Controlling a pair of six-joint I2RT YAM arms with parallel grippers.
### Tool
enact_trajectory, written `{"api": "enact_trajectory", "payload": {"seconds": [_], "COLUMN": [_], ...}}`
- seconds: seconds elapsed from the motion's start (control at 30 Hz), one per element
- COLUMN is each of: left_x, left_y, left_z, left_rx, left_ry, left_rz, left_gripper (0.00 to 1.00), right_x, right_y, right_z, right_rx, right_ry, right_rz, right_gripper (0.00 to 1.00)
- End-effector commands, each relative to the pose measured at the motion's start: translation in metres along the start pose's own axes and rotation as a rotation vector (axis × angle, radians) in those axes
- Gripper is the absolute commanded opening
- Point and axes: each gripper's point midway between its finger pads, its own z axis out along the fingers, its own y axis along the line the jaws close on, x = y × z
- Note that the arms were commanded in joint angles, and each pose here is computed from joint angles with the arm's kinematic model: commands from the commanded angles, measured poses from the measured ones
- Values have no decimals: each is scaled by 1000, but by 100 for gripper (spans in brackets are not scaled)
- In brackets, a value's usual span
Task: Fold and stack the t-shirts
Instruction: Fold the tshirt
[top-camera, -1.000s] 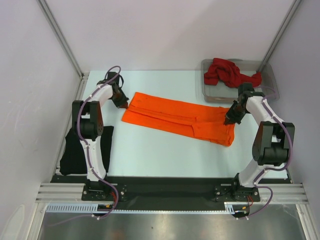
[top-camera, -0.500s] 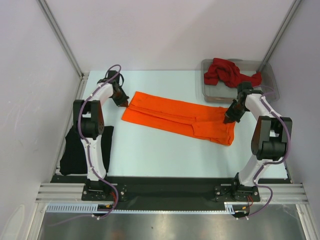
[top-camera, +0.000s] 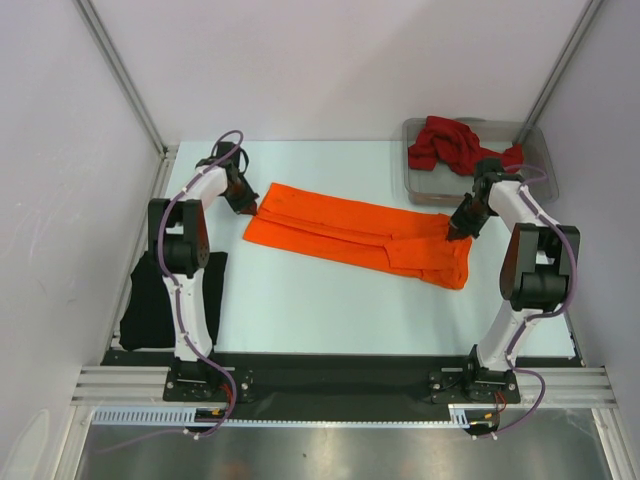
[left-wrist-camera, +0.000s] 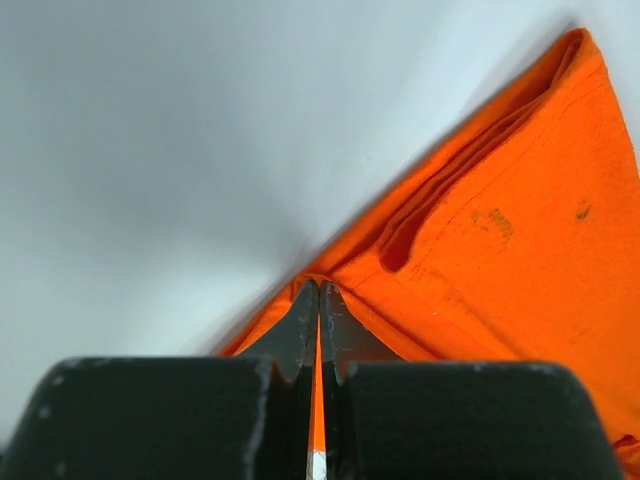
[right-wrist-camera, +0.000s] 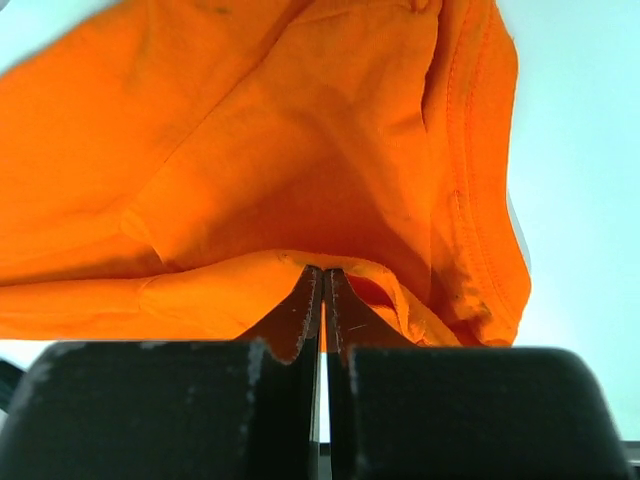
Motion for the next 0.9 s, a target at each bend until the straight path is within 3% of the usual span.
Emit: {"api": "enact_trajectory", "payload": {"seconds": [0.0, 0.13, 0.3, 0.43, 0.53, 0.6, 0.7, 0.87], "left_x": [-16, -18, -19, -32, -47, -46, -36, 21], "left_y": [-9, -10, -10, -15, -15, -16, -26, -47], "left_z": [-4, -5, -7, -36, -70, -85, -103, -106], "left_rx": [28, 29, 27, 27, 8, 21, 94, 197], "left_ry": [-38, -45, -48, -121, -227, -248, -277, -197], "left_rz": [-4, -2, 6, 56, 126, 154, 189, 290], "left_gripper": [0, 4, 24, 55, 65, 68, 69, 66], "right_x": [-16, -16, -19, -29, -38, -40, -35, 28], "right_y": [2, -1, -4, -10, -7, -2, 15, 98], "right_z": [-1, 5, 7, -5, -26, -44, -64, -63], "right_rx": [-3, 6, 15, 53, 57, 48, 10, -144], "right_ry": [-34, -23, -20, -49, -105, -145, -188, -156], "right_rz": [-22, -23, -42, -109, -141, -170, -221, -393], "right_gripper": [0, 0, 2, 26, 43, 52, 58, 61]}}
